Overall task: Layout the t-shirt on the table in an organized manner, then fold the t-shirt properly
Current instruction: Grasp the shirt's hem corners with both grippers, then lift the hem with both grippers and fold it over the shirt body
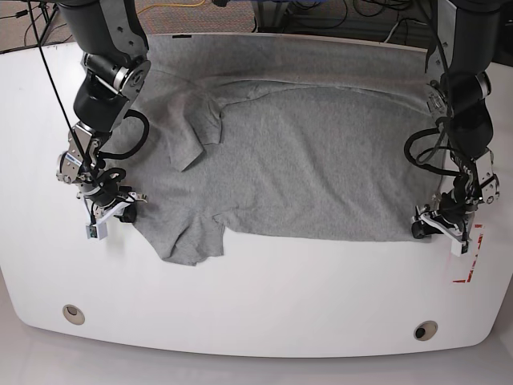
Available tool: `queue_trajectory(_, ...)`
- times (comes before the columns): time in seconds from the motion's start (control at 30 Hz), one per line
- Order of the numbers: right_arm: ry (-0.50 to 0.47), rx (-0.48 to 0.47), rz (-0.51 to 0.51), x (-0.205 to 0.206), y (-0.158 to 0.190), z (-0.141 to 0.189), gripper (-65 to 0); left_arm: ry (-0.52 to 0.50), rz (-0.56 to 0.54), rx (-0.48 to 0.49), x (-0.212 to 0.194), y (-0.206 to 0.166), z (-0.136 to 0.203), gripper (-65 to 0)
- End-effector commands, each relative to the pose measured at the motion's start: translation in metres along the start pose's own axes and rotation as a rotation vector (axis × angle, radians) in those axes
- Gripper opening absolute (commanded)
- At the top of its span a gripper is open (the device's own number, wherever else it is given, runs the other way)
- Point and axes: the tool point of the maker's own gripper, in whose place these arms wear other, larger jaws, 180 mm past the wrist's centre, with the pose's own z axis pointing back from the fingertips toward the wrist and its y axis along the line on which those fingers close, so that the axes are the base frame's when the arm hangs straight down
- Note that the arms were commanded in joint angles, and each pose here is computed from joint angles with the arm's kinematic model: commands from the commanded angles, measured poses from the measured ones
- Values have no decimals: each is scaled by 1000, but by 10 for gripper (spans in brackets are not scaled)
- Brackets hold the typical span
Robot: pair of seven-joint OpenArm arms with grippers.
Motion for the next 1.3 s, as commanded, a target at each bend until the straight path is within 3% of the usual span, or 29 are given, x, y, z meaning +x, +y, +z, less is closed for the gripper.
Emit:
queue_trajectory(0.0,34,-6,26,0,-2,1,-642,-32,1,5,17,3,2,-314)
queue_trajectory(0.13,36,-6,26,-1,-2,1,-642,-20,7,-5,12,0,0,-324)
queue_trajectory(0.2,37,-6,26,-2,-2,1,-642,-12,-3,-7,10,-1,0,-360)
queue_trajectory(0.4,39,-6,25,-2,-2,1,-642,37,-86,-27,2,-14,-6,-593)
queue_trajectory(0.47,39,-6,25,-2,-2,1,-642,44,-99,-37,0,-20,-9,-629)
queue_trajectory(0.7,38,-7,26,-2,-2,1,-645,1,-118,-51,16,-32,-10,-633)
queue_trajectory(0.87,-14,-44,73,20,-10,12,-645,-20,-159,-54,29,-42,-6,-633)
queue_trajectory(1.27,-35,-155,193,64,-19,48,-645,-38,-334,-70,55,-55,20,-633)
